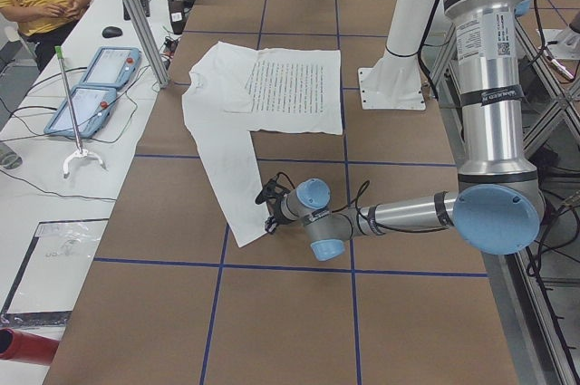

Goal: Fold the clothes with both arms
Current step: 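Move the left gripper to the sleeve nearest it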

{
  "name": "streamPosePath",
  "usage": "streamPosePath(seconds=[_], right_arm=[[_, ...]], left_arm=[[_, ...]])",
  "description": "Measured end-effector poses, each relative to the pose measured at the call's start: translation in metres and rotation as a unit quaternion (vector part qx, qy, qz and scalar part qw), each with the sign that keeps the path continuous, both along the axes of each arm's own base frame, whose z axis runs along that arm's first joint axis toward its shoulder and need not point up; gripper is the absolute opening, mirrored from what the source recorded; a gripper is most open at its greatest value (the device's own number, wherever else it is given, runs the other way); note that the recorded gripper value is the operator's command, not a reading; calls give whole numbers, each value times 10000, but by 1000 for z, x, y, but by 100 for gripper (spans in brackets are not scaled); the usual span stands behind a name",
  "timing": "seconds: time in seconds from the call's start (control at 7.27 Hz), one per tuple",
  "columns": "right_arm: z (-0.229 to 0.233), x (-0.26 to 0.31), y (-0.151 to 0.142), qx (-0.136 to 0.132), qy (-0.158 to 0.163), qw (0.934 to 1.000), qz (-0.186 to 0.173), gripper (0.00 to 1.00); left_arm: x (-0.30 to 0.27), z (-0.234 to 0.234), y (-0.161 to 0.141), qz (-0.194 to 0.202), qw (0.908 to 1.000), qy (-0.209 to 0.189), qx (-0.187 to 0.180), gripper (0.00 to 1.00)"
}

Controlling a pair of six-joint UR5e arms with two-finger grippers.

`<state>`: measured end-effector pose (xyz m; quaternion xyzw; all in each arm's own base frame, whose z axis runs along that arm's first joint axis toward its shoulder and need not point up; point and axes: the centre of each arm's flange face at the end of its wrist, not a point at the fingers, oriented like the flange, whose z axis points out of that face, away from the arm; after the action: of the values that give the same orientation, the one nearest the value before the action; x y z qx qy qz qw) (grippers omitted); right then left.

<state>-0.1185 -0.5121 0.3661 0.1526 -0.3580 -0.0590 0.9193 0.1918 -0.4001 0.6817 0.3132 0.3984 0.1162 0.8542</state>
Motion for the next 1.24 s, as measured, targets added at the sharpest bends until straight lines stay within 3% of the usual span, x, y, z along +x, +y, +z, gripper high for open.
streamPosePath(seconds=[0.41,0.69,0.83,1.1,1.24], right_arm=[[0,0,0,-5,-3,10000,6,100],[0,0,0,-9,-4,10000,9,100],[0,0,-1,-15,-4,10000,12,100],[0,-1,-1,-22,-5,10000,17,100],[0,-1,-1,-22,-5,10000,18,100]], left_arm=[[-1,-4,2,15,9999,87,97,0],[4,-22,-1,233,9991,320,170,0],[5,-42,-13,229,9981,481,317,0],[6,-100,-65,-29,9942,828,680,0],[17,-132,-95,-127,9929,960,688,0]])
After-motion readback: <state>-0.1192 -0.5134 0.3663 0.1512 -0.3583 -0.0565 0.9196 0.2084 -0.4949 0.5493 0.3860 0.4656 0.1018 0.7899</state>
